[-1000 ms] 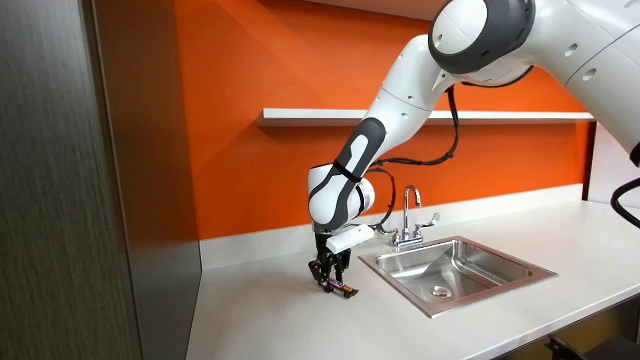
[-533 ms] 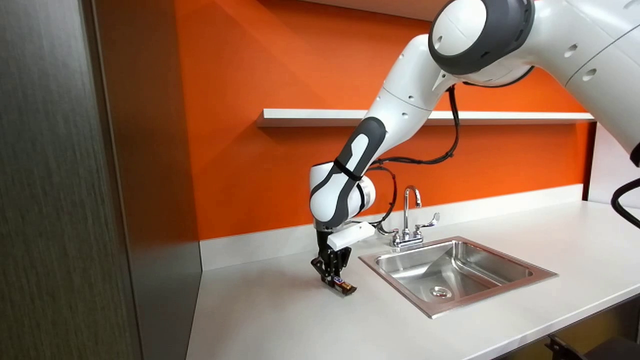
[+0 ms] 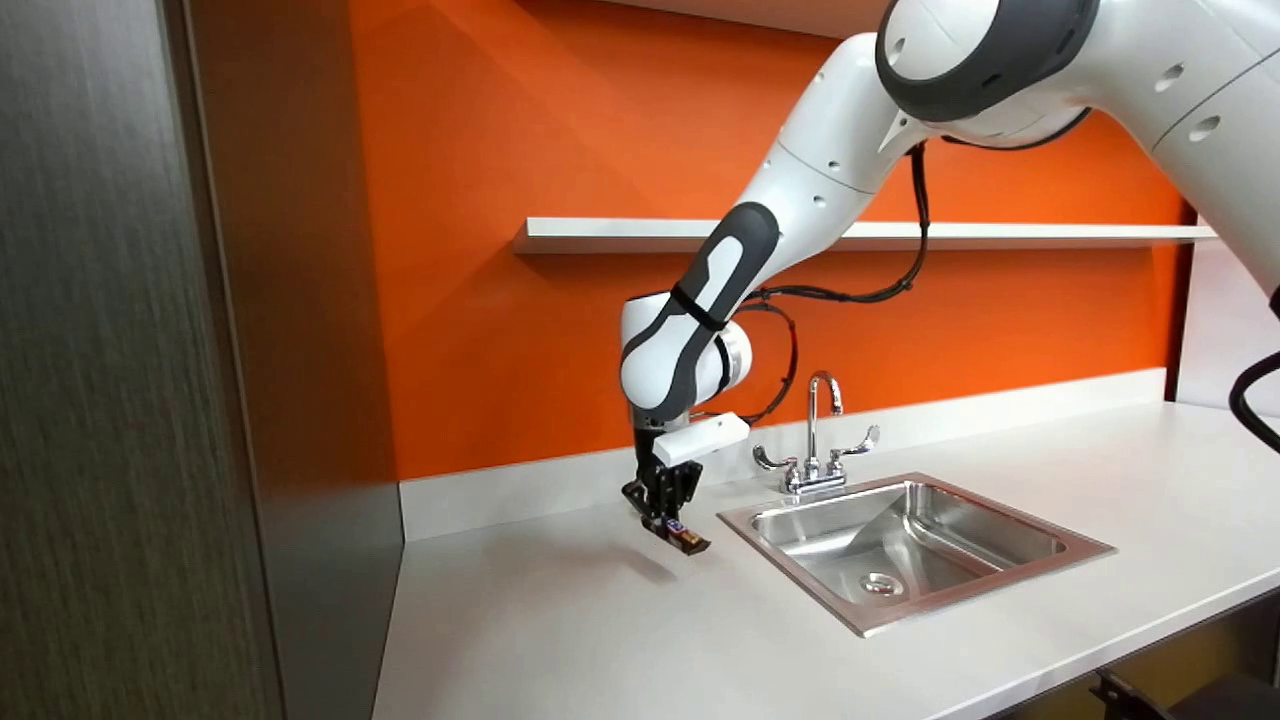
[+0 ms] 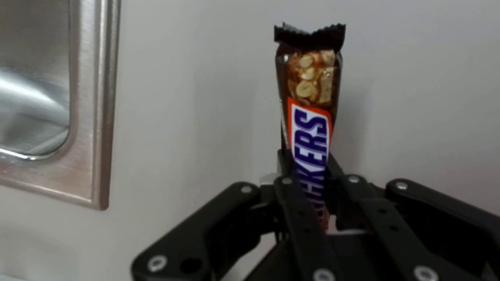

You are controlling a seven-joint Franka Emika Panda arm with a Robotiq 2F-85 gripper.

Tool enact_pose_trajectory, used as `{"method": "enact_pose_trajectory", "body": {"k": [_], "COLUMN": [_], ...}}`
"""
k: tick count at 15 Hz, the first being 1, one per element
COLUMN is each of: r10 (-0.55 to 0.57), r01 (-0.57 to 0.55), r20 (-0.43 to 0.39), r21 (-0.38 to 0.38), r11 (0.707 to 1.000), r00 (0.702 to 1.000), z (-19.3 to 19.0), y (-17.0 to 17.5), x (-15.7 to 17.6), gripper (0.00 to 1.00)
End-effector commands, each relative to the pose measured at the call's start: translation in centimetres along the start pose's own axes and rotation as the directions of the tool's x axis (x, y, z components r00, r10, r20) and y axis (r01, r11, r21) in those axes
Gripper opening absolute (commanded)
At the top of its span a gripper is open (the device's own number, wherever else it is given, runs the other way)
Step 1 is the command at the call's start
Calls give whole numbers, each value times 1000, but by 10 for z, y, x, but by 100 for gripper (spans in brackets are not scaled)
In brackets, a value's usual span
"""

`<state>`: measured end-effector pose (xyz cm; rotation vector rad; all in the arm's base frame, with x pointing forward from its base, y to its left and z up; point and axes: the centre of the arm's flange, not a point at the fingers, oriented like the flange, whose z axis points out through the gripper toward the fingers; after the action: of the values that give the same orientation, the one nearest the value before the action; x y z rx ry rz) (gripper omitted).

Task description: Put the packet in the sink

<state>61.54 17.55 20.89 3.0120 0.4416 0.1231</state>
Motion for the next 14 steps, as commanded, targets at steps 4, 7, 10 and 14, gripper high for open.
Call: {"method": "enact_pose_trajectory", "body": {"k": [4,7,10,14], "r10": [54,86,130,224], "r01": [-54,-86,-130,-224], "r20": [3,10,23,51], "r21": [-19,-21,-21,-19], "r11": [998,996,991,974], "r00": [999,996,991,973], "z": [-58,-62,-57,-42], "y": [8,20,44,90], "x": [-14,-19,-31,-56], "gripper": [5,5,5,5]}}
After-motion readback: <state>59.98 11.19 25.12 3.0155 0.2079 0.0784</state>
